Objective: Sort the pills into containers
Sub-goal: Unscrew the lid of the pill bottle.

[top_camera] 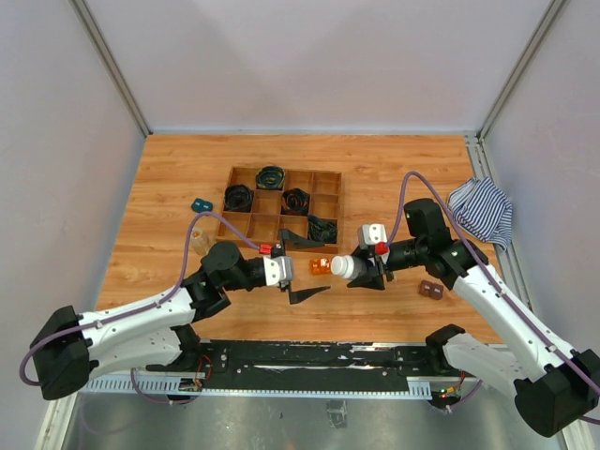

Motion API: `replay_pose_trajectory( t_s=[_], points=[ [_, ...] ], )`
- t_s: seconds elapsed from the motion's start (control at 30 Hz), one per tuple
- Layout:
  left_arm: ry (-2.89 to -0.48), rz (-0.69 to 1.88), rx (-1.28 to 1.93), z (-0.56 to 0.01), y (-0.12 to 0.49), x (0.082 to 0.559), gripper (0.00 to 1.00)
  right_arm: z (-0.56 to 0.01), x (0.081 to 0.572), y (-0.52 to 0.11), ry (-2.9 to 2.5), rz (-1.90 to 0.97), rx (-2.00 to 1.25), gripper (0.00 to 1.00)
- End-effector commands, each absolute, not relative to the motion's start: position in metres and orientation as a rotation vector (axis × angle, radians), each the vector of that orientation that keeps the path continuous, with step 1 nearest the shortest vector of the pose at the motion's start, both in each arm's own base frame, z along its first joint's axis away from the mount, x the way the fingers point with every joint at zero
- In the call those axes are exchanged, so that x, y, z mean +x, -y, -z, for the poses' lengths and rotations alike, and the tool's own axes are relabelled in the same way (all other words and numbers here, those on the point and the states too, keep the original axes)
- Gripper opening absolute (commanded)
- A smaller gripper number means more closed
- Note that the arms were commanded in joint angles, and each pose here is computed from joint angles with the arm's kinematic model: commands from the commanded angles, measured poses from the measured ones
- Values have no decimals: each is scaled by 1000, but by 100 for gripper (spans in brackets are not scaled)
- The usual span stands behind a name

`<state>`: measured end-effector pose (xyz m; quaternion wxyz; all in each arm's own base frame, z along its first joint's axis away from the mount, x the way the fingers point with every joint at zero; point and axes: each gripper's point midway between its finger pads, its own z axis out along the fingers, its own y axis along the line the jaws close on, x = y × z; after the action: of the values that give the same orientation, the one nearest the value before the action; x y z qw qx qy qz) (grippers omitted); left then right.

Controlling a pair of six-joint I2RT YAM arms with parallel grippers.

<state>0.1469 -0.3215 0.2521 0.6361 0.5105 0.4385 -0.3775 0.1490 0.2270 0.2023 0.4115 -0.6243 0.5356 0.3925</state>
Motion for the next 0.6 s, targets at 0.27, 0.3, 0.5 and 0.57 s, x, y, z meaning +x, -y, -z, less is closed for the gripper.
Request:
replay_pose_trajectory(
  t_s=[0.27, 0.3, 0.5, 0.57],
  points=[
    [-906, 940, 1271, -276, 352, 150, 84, -209, 151, -226, -1311, -995, -1569, 1],
    [-907, 940, 1268, -277, 352, 151, 82, -209, 151, -226, -1310, -995, -1569, 1],
    [-933, 943, 1269, -273, 355, 153, 74, -210, 150, -226, -1306, -995, -1569, 1],
    [-935, 946, 1268, -273, 355, 153, 72, -211, 150, -226, -1305, -996, -1568, 1]
  ],
)
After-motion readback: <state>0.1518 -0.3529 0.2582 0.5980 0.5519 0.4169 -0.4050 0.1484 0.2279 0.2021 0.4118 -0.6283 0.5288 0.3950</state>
